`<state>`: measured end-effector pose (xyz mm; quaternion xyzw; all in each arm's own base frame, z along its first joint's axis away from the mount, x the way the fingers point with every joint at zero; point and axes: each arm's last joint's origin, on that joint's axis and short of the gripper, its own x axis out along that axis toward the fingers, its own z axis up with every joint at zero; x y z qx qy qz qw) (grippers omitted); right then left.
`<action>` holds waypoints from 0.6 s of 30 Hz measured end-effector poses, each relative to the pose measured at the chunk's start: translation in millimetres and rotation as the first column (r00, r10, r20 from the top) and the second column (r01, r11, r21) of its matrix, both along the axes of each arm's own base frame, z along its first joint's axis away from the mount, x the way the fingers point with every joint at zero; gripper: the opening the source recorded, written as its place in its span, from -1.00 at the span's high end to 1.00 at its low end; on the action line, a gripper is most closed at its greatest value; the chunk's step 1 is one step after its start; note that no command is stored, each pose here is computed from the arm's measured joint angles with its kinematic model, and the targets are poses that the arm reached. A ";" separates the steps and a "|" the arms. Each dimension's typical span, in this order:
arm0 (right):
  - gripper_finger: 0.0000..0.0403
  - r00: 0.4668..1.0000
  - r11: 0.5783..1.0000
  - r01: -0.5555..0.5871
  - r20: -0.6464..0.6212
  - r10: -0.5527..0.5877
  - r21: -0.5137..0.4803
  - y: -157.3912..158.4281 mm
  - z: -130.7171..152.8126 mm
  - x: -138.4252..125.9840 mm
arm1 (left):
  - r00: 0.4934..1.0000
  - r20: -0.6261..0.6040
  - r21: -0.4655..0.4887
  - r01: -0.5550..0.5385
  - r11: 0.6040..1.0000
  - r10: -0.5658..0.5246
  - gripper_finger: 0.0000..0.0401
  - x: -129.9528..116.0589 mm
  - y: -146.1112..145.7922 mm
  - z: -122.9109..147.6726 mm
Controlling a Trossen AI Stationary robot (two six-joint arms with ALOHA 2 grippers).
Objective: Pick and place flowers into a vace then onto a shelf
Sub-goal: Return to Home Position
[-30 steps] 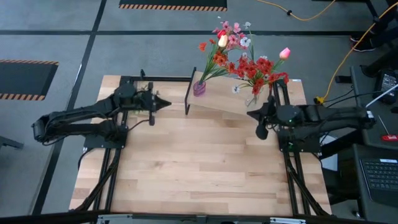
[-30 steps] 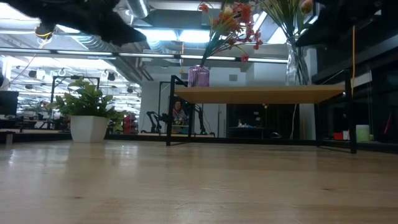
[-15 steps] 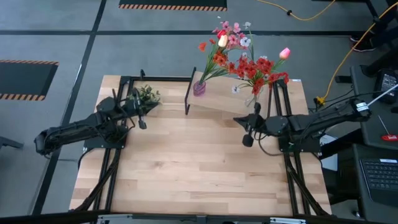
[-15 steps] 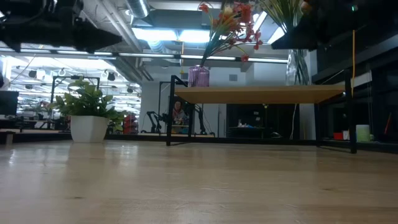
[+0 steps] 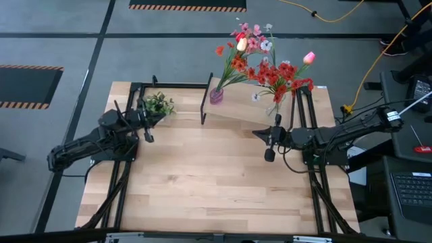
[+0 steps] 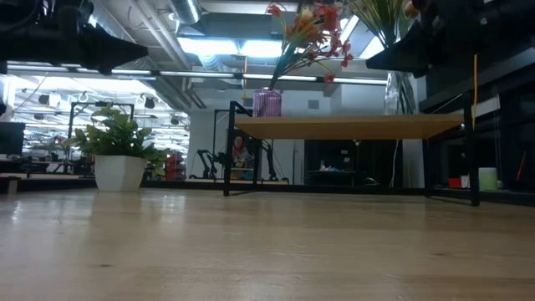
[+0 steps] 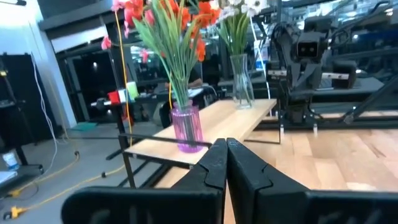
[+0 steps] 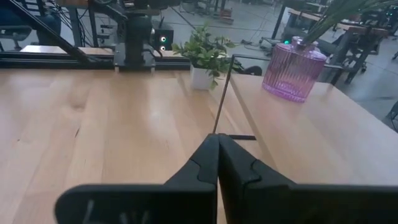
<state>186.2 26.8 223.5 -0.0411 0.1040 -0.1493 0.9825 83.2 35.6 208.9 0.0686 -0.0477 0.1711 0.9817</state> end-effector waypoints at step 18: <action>0.98 1.000 0.999 0.010 -0.011 -0.009 0.039 0.6 -4.2 2.8 | 0.997 0.043 0.083 0.068 0.994 -0.072 0.99 5.6 0.1 -25.0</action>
